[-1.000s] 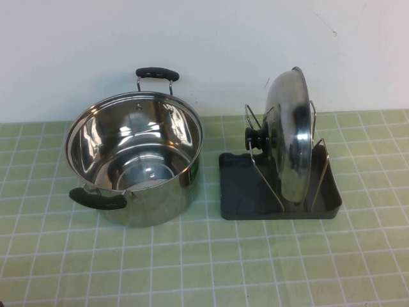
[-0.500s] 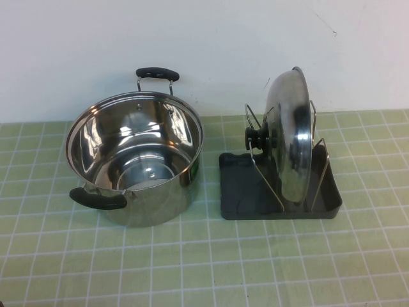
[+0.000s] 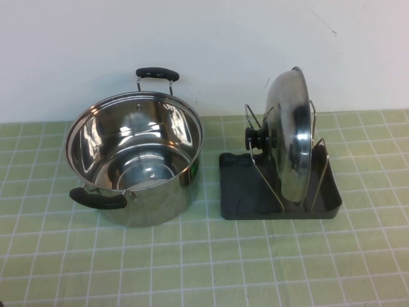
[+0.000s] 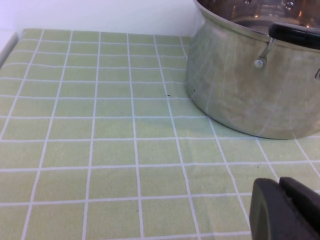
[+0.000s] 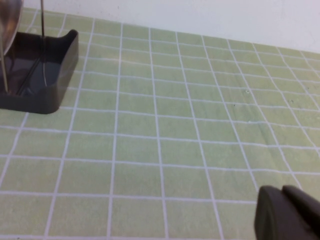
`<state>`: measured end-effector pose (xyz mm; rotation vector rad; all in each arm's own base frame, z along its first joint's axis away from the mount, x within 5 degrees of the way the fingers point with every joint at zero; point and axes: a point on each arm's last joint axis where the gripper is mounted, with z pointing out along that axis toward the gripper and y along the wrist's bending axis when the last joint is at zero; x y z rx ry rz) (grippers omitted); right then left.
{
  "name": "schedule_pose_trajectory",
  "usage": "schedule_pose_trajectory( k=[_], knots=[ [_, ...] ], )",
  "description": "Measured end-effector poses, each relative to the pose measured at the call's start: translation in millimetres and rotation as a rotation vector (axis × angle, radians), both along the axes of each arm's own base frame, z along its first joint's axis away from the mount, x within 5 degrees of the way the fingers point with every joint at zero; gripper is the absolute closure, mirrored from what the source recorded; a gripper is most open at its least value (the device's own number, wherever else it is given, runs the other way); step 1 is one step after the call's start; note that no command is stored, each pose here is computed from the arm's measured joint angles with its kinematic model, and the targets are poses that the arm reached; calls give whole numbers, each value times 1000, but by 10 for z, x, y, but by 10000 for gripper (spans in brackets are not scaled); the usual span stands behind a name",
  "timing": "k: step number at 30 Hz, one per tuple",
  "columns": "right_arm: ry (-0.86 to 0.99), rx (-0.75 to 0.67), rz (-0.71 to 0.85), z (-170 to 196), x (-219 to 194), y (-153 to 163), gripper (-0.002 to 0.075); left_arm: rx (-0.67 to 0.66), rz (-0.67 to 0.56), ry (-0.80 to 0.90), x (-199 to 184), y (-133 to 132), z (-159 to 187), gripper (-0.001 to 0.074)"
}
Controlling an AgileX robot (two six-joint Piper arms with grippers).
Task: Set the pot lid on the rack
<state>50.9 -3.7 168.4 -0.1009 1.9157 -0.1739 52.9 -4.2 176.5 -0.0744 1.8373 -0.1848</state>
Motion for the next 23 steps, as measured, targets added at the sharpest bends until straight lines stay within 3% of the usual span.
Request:
schedule_pose_trajectory(
  k=[9, 23],
  knots=[
    [-5, 73, -26, -1, 0, 0, 727, 0, 0, 0, 0, 0, 0, 737],
    [-3, 72, -26, -2, -1, 0, 727, 4, -1, 0, 0, 0, 0, 737]
  ],
)
